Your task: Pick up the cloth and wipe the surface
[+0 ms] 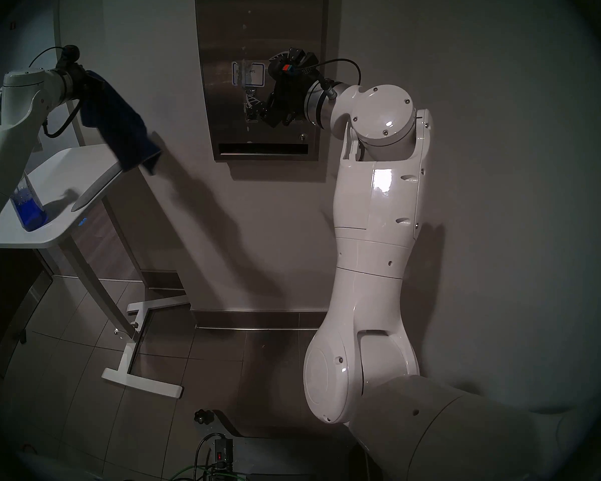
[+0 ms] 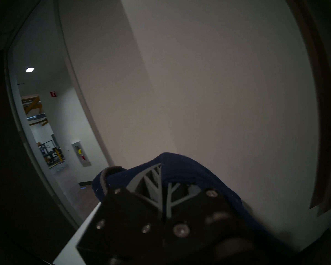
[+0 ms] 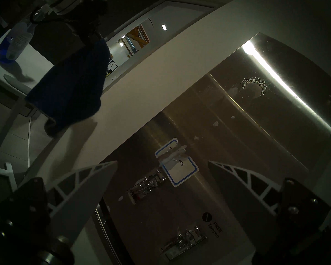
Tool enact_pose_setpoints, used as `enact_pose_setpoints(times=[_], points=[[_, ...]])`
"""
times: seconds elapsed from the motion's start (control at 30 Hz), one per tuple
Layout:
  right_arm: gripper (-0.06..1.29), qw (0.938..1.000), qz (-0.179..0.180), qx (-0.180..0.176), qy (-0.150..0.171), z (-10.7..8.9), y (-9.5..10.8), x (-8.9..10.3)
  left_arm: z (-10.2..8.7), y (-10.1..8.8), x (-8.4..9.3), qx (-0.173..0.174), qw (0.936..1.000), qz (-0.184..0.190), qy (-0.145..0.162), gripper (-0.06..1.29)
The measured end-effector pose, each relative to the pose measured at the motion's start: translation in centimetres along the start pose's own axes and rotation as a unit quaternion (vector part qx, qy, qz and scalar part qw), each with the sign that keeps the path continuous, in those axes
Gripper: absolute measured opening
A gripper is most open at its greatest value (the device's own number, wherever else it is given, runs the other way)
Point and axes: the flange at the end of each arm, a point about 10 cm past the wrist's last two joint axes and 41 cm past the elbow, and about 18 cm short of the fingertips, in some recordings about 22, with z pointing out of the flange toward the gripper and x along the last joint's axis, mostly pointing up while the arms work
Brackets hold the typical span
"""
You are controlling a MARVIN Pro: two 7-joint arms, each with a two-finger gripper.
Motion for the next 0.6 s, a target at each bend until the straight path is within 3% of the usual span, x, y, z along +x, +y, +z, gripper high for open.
enact_pose_setpoints(times=[0.23, 0.6], points=[[1.22, 1.0, 0.005, -0.004, 0.0, -0.2, -0.1, 0.1, 1.0, -2.8, -2.0, 0.042, 0.9975, 0.047, -0.032, -0.02], [1.22, 0.9999, 0.01, -0.006, 0.0, -0.4, -0.4, 0.2, 2.2, -6.9, -4.9, 0.085, 0.9893, 0.085, -0.083, -0.02]])
